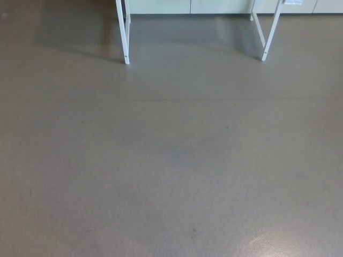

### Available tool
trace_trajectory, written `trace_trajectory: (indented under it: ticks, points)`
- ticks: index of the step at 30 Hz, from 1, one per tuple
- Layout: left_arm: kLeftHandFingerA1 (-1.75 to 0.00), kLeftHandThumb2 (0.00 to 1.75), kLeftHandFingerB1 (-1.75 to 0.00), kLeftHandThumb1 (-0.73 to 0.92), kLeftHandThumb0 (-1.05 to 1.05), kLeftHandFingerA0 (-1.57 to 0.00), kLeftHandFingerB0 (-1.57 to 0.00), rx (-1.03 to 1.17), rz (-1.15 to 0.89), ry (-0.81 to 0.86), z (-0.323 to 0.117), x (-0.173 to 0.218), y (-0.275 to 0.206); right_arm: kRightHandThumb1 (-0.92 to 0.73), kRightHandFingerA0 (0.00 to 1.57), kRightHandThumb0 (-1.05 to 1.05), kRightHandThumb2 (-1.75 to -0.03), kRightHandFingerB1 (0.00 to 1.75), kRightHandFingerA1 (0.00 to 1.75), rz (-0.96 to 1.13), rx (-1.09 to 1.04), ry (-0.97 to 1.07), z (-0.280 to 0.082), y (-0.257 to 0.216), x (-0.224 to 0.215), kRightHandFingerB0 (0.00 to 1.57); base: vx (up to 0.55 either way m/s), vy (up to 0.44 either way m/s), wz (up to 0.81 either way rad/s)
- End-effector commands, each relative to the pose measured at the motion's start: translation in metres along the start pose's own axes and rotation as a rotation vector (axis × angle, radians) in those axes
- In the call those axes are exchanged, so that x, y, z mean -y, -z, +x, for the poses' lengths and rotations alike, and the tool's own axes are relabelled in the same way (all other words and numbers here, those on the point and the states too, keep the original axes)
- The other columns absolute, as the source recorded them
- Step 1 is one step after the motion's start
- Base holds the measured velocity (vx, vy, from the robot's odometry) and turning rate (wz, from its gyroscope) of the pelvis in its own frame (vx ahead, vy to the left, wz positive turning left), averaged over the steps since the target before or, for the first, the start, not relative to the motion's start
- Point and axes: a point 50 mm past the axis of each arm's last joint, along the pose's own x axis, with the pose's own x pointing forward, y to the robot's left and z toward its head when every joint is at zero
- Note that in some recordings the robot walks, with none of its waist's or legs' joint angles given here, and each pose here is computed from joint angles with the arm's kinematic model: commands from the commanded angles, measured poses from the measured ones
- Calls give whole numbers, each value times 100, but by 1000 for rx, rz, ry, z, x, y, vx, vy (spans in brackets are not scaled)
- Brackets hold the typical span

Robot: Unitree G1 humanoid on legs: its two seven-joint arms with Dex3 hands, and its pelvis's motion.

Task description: The robot walks towards a desk on which a file tray is kept in the middle and a toilet paper roll is kept on its right. The robot uses its right hand to hook on finger in the gap of the roll and grabs it, lifts it and places it on the tray.

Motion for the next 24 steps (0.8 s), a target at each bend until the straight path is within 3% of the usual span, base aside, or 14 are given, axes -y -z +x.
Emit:
trace_trajectory:
  ticks: [1, 4, 5, 6, 7, 8, 10, 11, 13, 18, 24]
  points:
    - [-49, 69, -32, 92, -87, -10, -8, 9, 3, -2, -2, -7, -1, -72, 88, -36, -69, 81, 131, -16, 46, 5, -2, -11, 4, 45, 0, 0, 0]
    - [-50, 69, -33, 92, -87, -11, -8, 16, -7, -2, -2, -6, -2, -72, 88, -36, -69, 81, 131, -16, 46, 5, -2, -11, 4, 45, 0, 0, 0]
    - [-53, 110, -51, 46, -39, -2, 0, 18, 3, -8, -2, -6, -2, -72, 88, -36, -69, 81, 131, -16, 46, 5, -2, -11, 4, 45, 0, 0, 0]
    - [-58, 115, -40, 76, -89, -17, 0, 20, 7, -8, -3, -5, -3, -71, 92, -31, -68, 88, 136, 26, 6, 25, 0, -14, 3, 51, 0, 0, 0]
    - [-53, 112, -51, 49, -38, -2, 0, 31, 47, -12, -4, -5, -4, -62, 94, -31, -78, 71, 113, 63, 21, -236, -2, -10, -9, 47, 0, 0, 0]
    - [-49, 69, -36, 92, -82, -19, -13, 45, 30, -33, -5, -5, -4, -62, 94, -31, -78, 71, 113, 67, 23, -266, -3, -10, -10, 47, 0, 0, 0]
    - [-50, 69, -37, 92, -84, -20, -12, 50, 20, -42, -6, -4, -5, -62, 94, -31, -78, 71, 113, 67, 23, -269, -3, -10, -10, 47, 0, 0, 0]
    - [-66, 66, -51, 87, -91, -27, -20, 79, -6, -80, -1, -7, -5, -62, 94, -31, -78, 71, 113, 70, 22, -270, -3, -9, -10, 47, 0, 0, 0]
    - [-69, 64, -55, 84, -91, -28, -22, 88, -57, -97, 0, -7, -6, -62, 94, -31, -78, 71, 113, 70, 22, -272, -3, -9, -10, 47, 0, 0, 0]
    - [-63, 66, -48, 87, -87, -28, -20, 91, -20, -93, 0, -7, -6, -62, 94, -31, -78, 71, 113, 71, 22, -279, -3, -9, -10, 47, 0, 0, 0]
    - [-67, 67, -52, 88, -91, -24, -17, 84, -22, -70, 0, -7, -4, -62, 94, -31, -78, 71, 113, 73, 22, -285, -3, -9, -10, 47, 0, 0, 0]
